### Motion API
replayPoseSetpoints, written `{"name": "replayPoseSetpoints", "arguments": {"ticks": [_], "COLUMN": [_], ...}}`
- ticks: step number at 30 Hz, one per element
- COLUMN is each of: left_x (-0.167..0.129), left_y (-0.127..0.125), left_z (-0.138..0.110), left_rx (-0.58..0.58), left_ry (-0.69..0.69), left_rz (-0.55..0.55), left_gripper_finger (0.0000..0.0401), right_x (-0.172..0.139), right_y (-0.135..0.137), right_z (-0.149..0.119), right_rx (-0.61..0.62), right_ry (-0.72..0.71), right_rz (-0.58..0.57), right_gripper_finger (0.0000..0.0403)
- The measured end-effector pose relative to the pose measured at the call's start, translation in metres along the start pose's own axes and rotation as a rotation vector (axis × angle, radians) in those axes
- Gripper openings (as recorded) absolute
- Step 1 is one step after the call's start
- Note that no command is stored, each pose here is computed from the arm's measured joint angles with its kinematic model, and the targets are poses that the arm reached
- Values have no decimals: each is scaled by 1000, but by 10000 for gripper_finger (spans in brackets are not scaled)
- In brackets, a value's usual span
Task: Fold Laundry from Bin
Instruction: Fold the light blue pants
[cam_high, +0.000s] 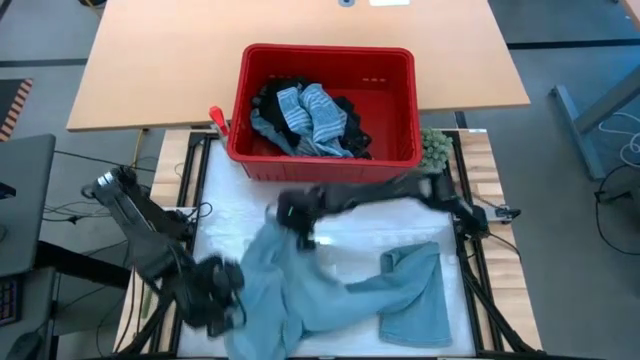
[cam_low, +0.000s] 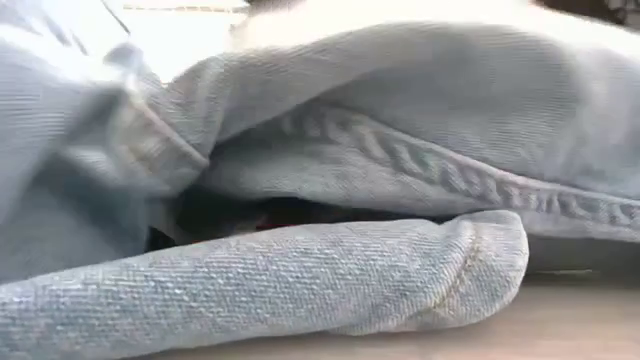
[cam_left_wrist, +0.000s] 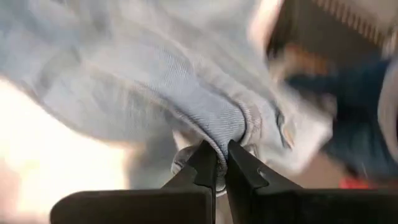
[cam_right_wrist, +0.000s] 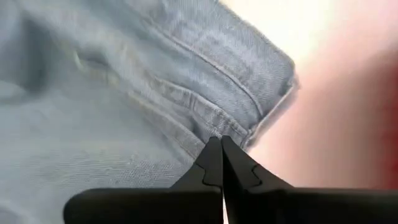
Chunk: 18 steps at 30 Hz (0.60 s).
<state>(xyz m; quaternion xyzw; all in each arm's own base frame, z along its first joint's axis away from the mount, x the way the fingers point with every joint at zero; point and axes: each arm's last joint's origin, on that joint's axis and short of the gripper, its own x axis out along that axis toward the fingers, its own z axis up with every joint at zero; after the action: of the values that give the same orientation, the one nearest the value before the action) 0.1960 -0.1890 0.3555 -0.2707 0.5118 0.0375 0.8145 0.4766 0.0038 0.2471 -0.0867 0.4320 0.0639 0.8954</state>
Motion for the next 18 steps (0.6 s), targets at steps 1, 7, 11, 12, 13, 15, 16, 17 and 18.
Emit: {"name": "replayPoseSetpoints", "arguments": {"ticks": [1,7,11,12,13,15,16,17,18], "left_x": [-9,-44,-39,-37,-33,-25,-19,-15,-10], "left_y": [7,39,41,40,38,35,33,32,31], "left_z": [8,41,42,41,40,38,36,33,32], "left_rx": [18,65,83,88,90,79,74,66,61], "left_ry": [-76,-296,-204,-168,-127,-47,-2,41,88], "left_rz": [5,39,9,-1,-7,-12,-4,4,4], "left_gripper_finger": [0,0,0,0,0,0,0,0,0], "right_x": [-28,-139,-144,-134,-121,-85,-67,-53,-45], "right_y": [-7,-25,-13,-7,1,21,30,38,44], "right_z": [7,10,-4,-10,-16,-29,-35,-42,-45], "right_rx": [-15,28,119,135,152,193,206,222,245], "right_ry": [-29,-85,-55,-37,-19,-3,0,16,10], "right_rz": [-67,-247,-69,-4,59,205,271,326,363], "right_gripper_finger": [17,17,17,17,17,21,31,46,63]}}
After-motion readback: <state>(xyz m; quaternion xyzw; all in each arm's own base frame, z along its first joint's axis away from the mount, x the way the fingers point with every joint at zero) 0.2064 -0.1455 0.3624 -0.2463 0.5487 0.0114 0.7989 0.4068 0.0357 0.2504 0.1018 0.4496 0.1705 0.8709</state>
